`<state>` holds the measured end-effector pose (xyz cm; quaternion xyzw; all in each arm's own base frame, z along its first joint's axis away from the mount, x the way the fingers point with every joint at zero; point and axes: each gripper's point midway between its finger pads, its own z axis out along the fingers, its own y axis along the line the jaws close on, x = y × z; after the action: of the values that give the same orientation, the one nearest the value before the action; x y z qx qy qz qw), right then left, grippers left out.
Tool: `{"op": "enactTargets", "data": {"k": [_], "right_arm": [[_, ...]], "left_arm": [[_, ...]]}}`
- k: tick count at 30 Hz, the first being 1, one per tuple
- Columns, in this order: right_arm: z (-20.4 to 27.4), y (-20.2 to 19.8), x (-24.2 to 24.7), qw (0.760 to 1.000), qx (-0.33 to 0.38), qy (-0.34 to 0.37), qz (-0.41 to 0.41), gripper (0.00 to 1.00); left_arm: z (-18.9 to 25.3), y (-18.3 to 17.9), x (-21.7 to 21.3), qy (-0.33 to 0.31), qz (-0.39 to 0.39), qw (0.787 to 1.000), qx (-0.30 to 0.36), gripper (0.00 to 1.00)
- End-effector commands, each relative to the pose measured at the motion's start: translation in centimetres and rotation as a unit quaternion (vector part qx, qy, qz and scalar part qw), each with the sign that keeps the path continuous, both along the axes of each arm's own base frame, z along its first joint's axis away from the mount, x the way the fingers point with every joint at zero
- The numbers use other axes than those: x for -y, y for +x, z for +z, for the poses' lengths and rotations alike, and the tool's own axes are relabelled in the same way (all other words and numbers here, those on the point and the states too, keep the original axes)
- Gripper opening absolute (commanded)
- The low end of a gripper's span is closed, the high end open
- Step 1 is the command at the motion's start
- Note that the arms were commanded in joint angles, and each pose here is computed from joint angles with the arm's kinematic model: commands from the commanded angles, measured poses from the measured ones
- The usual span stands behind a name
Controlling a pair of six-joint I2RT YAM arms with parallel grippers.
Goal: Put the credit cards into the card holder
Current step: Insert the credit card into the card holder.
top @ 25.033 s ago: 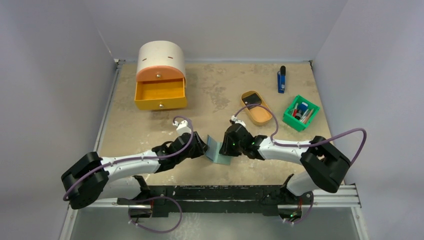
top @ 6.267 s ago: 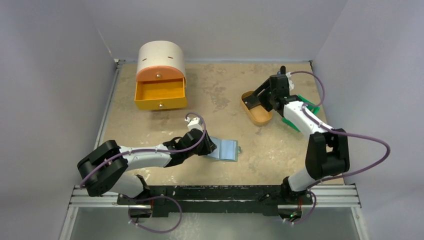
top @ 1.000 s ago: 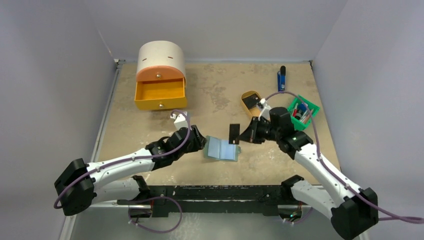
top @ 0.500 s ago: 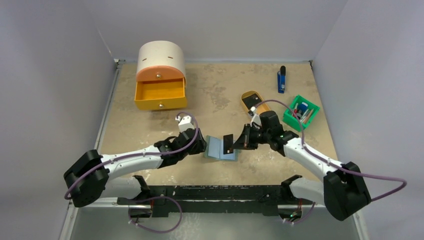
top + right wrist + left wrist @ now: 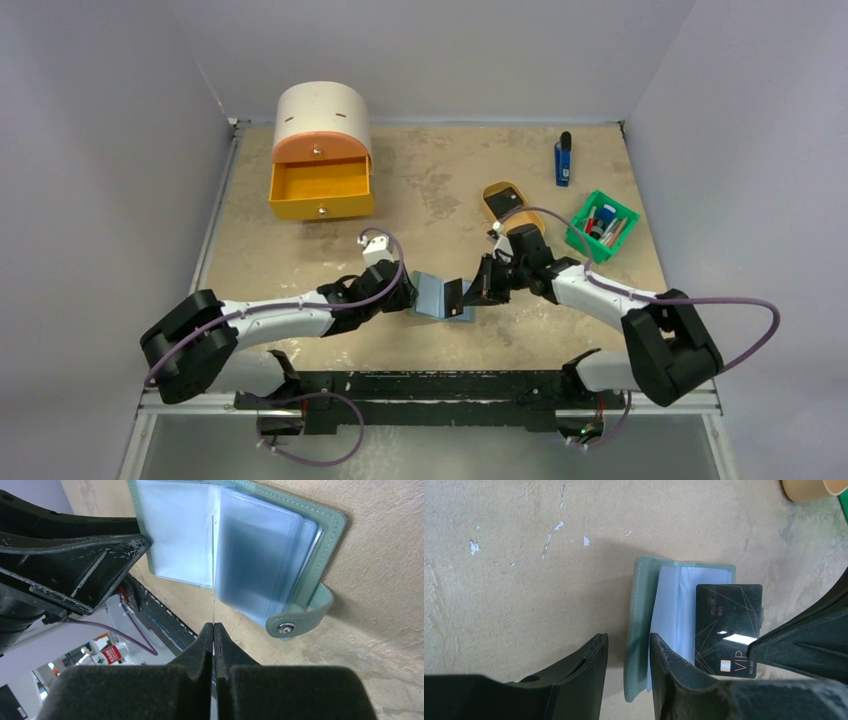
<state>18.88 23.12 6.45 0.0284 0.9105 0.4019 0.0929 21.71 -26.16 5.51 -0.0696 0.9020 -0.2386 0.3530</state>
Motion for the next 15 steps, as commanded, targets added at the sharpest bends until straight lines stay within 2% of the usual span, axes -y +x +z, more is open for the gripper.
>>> {"op": "enactTargets", "data": {"k": [1,15], "right_arm": [[1.4,0.6,-1.4,0.999,0.009,0.028,0.02,0.0],[0.2,1.3,-2.4,0.999,-0.007,0.033,0.026,0.0]], "left_arm": [[0.0,0.5,0.0,-0.001,0.007,1.0,0.007,0.35],[-2.0,0.3,-1.3,0.037,0.021,0.999,-0.005,0.28]]}}
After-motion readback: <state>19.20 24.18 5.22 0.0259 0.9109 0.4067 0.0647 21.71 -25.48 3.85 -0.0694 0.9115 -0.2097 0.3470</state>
